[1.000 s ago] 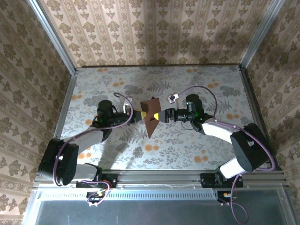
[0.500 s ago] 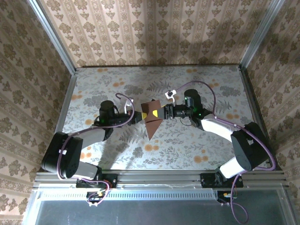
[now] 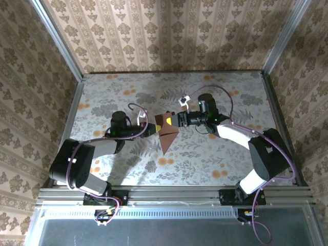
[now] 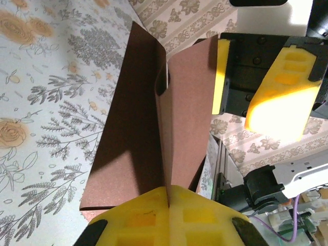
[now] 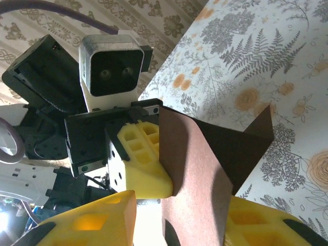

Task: Fold a paper plane with a square sheet of paper (fold left side to right side)

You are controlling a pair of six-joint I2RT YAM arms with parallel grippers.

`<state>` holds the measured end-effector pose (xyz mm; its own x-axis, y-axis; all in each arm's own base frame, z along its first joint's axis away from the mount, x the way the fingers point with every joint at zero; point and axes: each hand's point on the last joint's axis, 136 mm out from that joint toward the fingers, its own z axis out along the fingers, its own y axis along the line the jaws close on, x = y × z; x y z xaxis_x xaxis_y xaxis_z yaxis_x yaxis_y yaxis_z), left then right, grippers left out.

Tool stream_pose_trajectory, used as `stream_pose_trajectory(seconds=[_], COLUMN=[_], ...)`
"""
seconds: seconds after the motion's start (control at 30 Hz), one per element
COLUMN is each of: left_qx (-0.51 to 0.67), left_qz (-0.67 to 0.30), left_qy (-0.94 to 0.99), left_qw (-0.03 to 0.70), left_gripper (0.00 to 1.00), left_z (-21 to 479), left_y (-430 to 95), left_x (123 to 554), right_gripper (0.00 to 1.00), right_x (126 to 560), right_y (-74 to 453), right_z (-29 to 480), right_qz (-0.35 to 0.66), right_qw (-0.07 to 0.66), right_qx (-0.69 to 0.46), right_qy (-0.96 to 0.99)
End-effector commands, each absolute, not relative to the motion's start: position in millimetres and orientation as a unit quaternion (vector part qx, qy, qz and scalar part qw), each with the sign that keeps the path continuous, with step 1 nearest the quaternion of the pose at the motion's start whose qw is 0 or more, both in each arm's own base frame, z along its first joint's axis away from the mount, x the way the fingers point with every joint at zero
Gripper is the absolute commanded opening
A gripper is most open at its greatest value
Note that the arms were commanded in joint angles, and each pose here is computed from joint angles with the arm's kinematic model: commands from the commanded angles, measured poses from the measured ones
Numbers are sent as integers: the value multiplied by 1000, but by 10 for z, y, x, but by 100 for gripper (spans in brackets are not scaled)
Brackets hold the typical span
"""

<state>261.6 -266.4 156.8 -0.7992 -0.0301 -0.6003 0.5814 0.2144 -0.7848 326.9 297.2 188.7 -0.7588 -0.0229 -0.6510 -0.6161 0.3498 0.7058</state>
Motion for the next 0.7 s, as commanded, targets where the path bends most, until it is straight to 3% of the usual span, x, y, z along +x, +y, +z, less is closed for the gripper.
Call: stream_pose_trajectory(seconds=[0.0, 0.33, 0.4, 0.67], left_qx=[191, 176, 169, 131], left_qz=[-606, -606, -599, -559], left_qy=[729, 739, 746, 781], left_qw=[255, 237, 237, 246], left_gripper=[0, 0, 6, 35], left_z=[1563, 1341, 1256, 945], left_y=[-2646, -2664, -2653, -2492], left_x=[2603, 2647, 2672, 2789], right_gripper=[36, 5, 0, 0], right_x=[3373, 3470, 3492, 3626], right_y=[2963, 2919, 2906, 2804], right_z=[1858, 1556, 1475, 1010], right_qz=[515, 482, 475, 440], right_qw=[287, 268, 263, 242], right_qx=[-206, -190, -185, -141], right_qy=[781, 812, 819, 853])
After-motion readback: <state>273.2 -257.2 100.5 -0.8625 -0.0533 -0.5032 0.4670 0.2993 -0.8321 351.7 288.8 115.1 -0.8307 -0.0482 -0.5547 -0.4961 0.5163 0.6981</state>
